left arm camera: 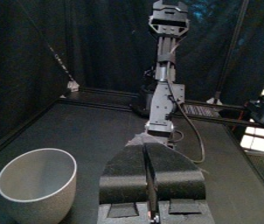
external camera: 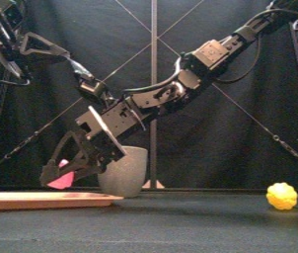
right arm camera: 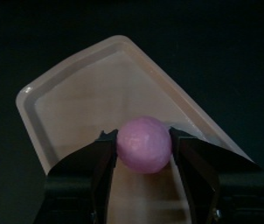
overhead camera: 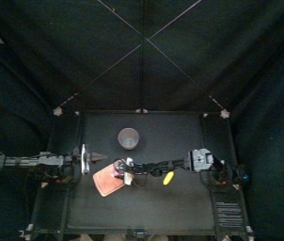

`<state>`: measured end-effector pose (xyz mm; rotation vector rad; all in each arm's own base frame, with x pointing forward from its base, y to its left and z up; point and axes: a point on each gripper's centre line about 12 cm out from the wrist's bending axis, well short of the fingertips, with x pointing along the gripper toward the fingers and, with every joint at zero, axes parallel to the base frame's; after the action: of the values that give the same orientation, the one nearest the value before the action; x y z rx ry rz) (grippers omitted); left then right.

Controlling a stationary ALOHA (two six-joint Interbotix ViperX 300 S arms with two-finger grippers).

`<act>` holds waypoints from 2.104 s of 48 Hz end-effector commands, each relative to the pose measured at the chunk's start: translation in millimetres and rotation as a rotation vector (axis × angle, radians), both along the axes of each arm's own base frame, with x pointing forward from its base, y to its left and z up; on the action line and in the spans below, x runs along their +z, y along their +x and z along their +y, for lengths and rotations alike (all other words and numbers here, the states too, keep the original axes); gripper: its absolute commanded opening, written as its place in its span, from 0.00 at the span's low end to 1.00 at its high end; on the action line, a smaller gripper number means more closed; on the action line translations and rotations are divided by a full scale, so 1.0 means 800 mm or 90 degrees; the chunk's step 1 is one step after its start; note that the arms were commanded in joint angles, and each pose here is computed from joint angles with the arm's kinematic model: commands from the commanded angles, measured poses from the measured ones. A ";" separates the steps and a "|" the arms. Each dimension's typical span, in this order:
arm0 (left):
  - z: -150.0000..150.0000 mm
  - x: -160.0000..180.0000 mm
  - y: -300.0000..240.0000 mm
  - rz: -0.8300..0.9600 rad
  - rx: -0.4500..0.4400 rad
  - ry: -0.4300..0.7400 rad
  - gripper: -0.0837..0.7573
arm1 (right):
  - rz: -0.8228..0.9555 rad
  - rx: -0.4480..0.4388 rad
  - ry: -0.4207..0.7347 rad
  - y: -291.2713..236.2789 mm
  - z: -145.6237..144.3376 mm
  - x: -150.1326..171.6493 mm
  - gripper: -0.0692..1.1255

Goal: Pick the pink ball then place it on the pink plate
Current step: Drop pink ball on the pink plate and return to neutral

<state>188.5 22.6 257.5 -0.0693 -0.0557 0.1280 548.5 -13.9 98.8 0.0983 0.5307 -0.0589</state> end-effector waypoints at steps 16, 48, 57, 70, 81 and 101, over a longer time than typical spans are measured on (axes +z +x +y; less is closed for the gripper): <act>0.001 0.004 0.001 -0.007 0.002 0.005 0.15 | -0.037 -0.009 0.011 0.013 -0.001 0.032 0.92; -0.001 -0.016 -0.003 0.017 -0.001 -0.003 0.15 | -0.249 -0.062 -0.023 -0.138 -0.035 0.130 0.92; -0.001 -0.018 -0.004 0.020 -0.001 -0.003 0.15 | -0.261 -0.089 -0.029 -0.208 -0.050 0.151 0.92; -0.001 -0.019 -0.004 0.021 0.000 -0.003 0.15 | -0.301 -0.133 -0.042 -0.309 -0.065 0.178 0.92; -0.001 -0.027 -0.006 0.032 0.000 -0.004 0.15 | -0.360 -0.157 -0.053 -0.379 -0.064 0.196 0.92; -0.001 -0.027 -0.006 0.032 -0.001 -0.001 0.14 | -0.360 -0.148 -0.046 -0.412 -0.051 0.184 0.92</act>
<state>181.4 21.6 229.9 -0.0718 0.0133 0.1290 216.9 -56.1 242.9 0.1028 -0.0448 -0.2755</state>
